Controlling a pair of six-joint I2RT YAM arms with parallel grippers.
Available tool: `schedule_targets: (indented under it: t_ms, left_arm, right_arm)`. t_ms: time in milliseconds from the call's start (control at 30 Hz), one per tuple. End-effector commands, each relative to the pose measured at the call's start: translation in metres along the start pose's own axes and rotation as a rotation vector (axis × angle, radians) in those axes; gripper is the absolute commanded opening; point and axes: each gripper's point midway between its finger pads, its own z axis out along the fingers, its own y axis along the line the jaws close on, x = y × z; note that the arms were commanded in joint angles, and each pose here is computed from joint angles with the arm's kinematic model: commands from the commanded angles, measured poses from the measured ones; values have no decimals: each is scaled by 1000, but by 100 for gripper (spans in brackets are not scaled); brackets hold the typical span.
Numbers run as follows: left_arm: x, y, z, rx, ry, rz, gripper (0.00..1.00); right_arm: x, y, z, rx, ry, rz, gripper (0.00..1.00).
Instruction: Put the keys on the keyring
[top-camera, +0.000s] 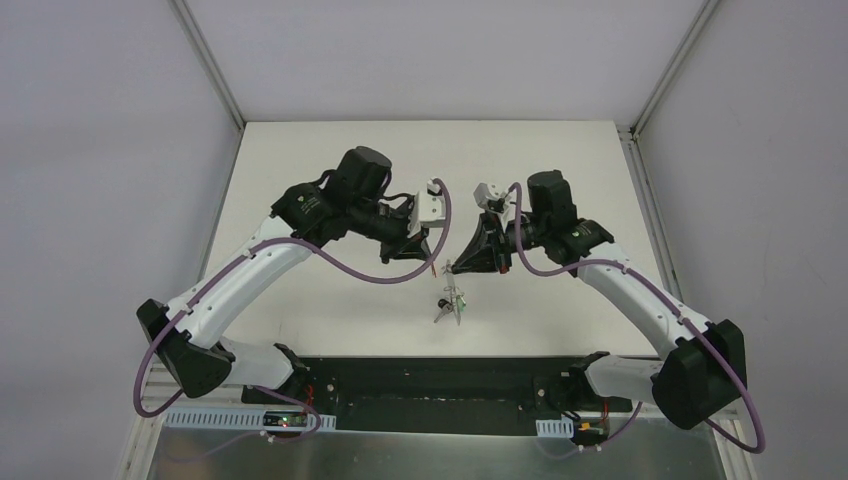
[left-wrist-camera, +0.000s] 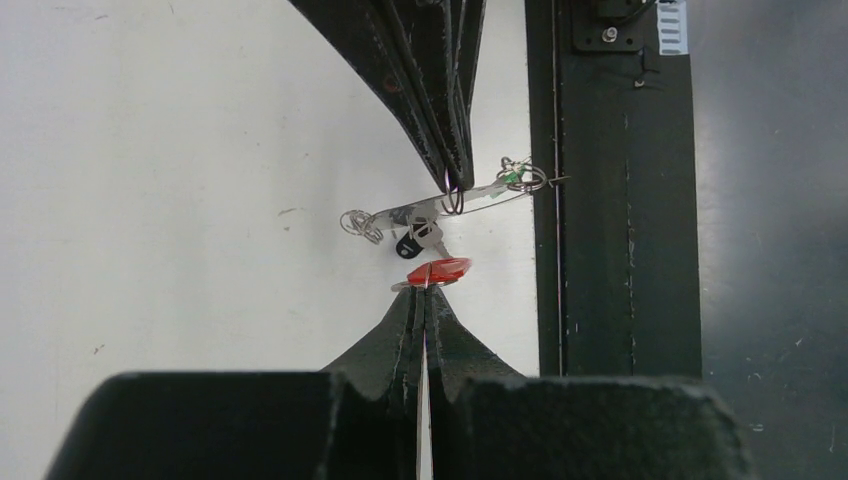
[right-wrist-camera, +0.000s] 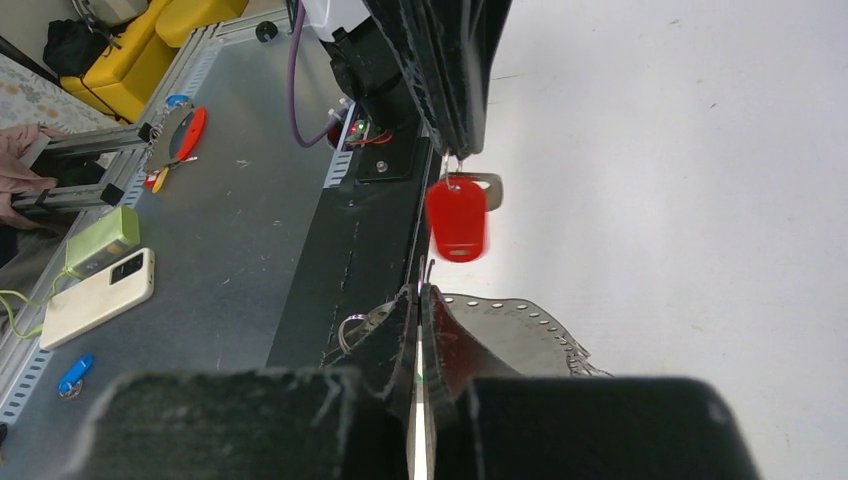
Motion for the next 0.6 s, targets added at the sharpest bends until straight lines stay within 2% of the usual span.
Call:
schedule_targets:
  t_ms: [0,233,467,500,567]
  left_arm:
    - [1,6,-4,-71,-13,32,0]
    - [10,17,-5,-149,2,24,0]
    - [-1,8,-1,-103,-46,-51,0]
    - [-2,7,0,-97,-53,-65,0]
    - [-6,5,3,-87,-64,-86,0]
  right_arm:
    - [-18,10,-2,-48,-42,-98,0]
    - [-15,5,-4,-37,-42,-82,0]
    - [-18,0,-6,-21,-63,-149,0]
    - [-18,10,-6,-32,-63,67,0]
    - [-22,9,-7,-23,-76,124,0]
